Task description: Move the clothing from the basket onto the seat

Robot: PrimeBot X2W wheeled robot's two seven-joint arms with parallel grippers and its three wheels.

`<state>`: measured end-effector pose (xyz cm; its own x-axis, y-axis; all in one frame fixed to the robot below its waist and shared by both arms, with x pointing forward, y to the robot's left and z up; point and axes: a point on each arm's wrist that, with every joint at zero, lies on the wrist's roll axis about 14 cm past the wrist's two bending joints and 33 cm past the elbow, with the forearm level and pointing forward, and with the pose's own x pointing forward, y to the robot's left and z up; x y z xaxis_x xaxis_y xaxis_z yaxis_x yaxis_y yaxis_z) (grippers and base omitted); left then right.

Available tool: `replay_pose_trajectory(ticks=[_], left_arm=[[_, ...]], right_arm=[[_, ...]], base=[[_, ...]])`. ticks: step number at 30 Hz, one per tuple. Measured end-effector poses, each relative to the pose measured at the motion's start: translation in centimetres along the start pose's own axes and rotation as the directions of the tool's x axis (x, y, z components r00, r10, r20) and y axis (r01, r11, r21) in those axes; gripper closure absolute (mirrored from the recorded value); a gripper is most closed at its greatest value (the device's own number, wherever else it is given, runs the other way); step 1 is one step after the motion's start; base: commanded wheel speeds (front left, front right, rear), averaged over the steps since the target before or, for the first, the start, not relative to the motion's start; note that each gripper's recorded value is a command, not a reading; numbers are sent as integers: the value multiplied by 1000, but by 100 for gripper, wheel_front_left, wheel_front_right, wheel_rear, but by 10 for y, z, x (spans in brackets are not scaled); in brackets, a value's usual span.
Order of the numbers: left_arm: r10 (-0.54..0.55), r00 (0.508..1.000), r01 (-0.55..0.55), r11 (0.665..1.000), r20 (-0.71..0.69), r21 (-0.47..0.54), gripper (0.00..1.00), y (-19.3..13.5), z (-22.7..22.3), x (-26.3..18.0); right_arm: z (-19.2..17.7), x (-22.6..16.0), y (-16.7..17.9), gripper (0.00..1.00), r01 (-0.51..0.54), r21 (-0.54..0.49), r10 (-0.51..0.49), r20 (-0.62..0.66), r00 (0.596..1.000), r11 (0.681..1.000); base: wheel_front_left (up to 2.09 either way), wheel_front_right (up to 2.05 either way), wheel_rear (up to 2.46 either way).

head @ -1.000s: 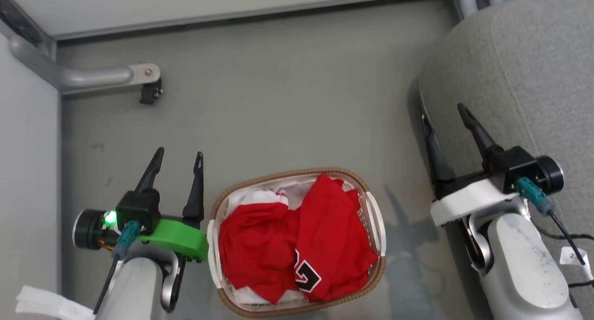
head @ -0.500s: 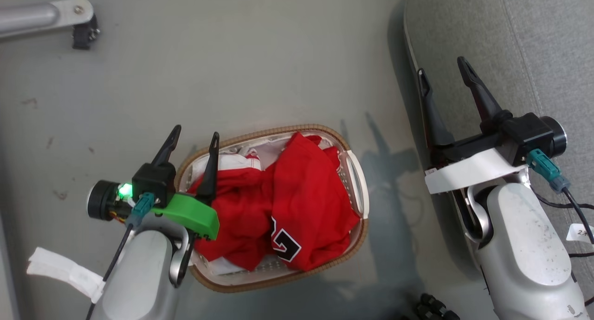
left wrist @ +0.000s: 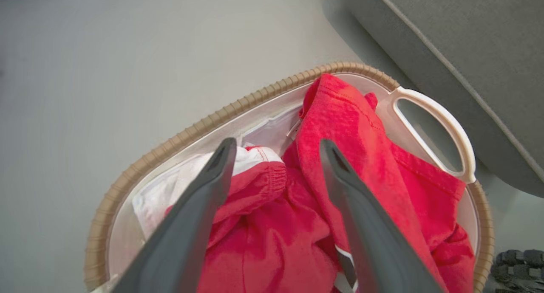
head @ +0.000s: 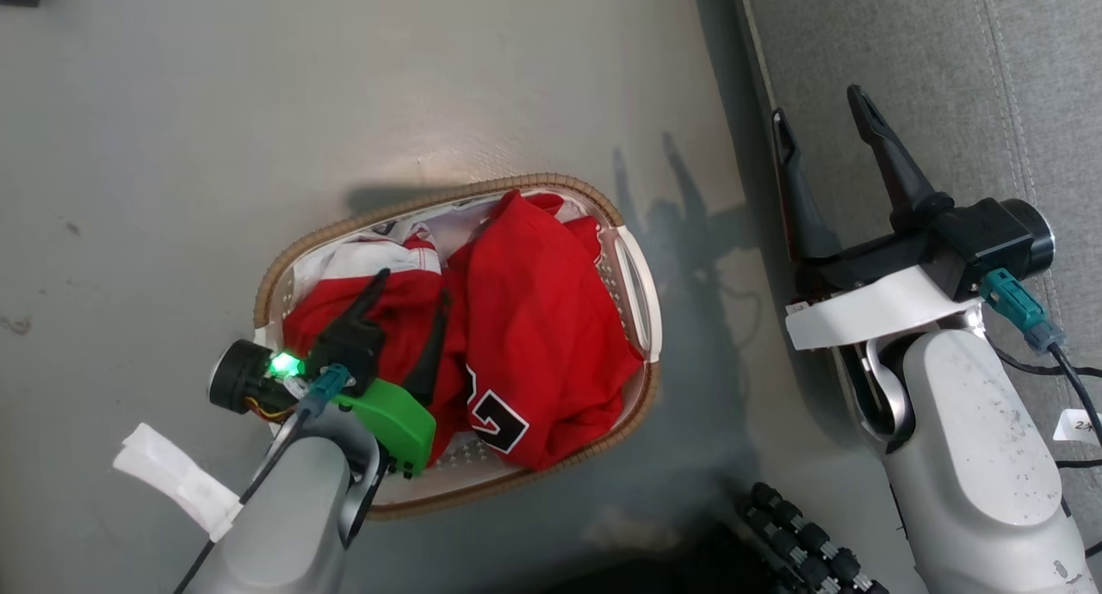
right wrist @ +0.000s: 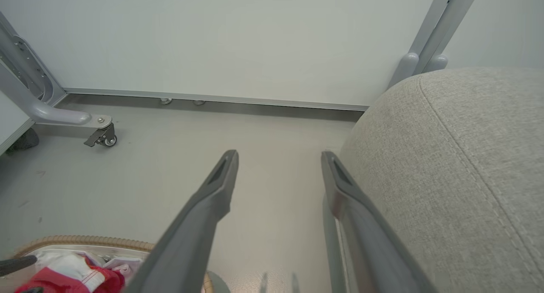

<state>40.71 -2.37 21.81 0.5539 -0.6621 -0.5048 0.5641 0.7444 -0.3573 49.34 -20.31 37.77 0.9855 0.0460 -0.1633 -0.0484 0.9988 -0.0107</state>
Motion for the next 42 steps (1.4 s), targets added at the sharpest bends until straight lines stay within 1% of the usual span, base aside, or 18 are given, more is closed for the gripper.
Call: replay_pose_trajectory(ticks=[7,11,15,21,24,28,29,30,31,36,42], left_arm=[[-77,987,80,997,-140,14,0,-13,-47,2],[-83,977,87,996,-197,14,0,-9,-65,2],[-99,964,120,990,-248,70,0,-4,-79,4],[-97,935,158,975,-342,157,0,9,-104,3],[-96,922,175,967,-375,184,0,14,-111,7],[-100,914,188,964,-394,191,0,14,-115,12],[-102,912,191,963,-397,189,32,13,-116,13],[-107,911,196,962,-399,190,69,11,-115,13],[-107,910,197,962,-400,190,100,11,-115,14],[-110,917,193,964,-384,185,100,6,-106,14],[-133,942,199,960,-308,196,100,-10,-78,12]], right_arm=[[-19,1,-1,0,1,-4,-2,-40,999,1000],[-25,3,-1,0,1,-5,-1,-52,999,1000],[-30,4,0,0,-4,-6,4,-58,998,1000],[-37,7,1,0,-10,-6,10,-69,998,1000],[-40,6,-1,0,-4,-2,4,-77,997,1000],[-42,4,-3,0,2,1,-2,-84,996,1000],[-42,4,-4,0,4,2,-4,-86,996,1000],[-42,4,-4,0,6,7,-5,-86,996,1000],[-41,4,-4,0,6,8,-5,-85,996,1000],[-33,2,-5,0,11,17,-9,-70,997,1000],[-20,-3,-6,0,15,24,-14,-52,999,1000]], base=[[0,0,0],[0,0,0],[0,0,0],[0,0,0],[0,0,0],[0,0,0],[0,0,0],[0,0,0],[0,0,0],[0,0,0],[0,0,0]])
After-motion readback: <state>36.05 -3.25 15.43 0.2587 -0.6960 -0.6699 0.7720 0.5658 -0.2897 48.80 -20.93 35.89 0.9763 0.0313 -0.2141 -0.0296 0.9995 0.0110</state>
